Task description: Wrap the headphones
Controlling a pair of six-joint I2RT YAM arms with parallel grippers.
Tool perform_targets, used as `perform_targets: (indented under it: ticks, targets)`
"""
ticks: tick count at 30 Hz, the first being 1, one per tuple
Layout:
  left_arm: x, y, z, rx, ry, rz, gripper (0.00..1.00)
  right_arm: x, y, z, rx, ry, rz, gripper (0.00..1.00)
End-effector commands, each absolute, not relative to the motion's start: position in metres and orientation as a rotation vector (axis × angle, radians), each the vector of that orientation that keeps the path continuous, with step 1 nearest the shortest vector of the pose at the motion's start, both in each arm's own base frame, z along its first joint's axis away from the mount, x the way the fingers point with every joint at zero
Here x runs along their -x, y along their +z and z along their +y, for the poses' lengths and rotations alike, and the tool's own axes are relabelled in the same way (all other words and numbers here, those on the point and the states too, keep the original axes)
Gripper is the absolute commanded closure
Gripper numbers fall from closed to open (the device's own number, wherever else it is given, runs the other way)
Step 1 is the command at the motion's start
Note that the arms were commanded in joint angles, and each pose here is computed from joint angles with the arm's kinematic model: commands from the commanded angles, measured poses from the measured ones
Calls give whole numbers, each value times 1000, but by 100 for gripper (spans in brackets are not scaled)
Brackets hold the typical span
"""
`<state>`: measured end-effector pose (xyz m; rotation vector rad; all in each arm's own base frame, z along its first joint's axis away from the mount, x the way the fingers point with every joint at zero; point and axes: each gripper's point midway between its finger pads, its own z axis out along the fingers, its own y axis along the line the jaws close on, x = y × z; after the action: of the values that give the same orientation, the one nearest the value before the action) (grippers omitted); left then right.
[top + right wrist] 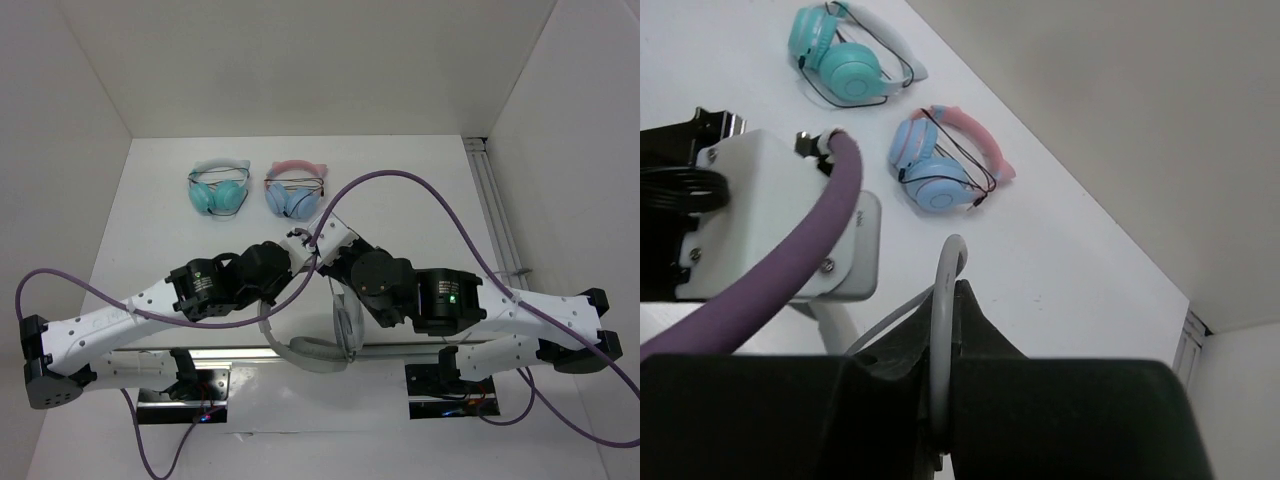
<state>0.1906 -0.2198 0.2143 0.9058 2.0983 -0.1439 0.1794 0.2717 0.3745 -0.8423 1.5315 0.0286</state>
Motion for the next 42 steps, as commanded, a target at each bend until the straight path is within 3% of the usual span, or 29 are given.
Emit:
perform_targets:
  ticks: [1, 16, 28, 34, 42]
  targets:
    - [-182, 242, -243, -911, -338, 2003, 100, -190, 384, 269, 805, 43, 1509, 100]
    - [-159, 288, -231, -886, -527, 1863, 100, -251, 353, 237, 729, 83, 1577, 100]
    - [-171, 362, -198, -572, -497, 1857, 100, -303, 307, 220, 556, 201, 1688, 100]
    - [-165, 407, -195, -464, -626, 1774, 100, -289, 294, 257, 622, 432, 1661, 97]
    - [-176, 457, -190, -235, -718, 1671, 100, -229, 303, 312, 755, 949, 1434, 89]
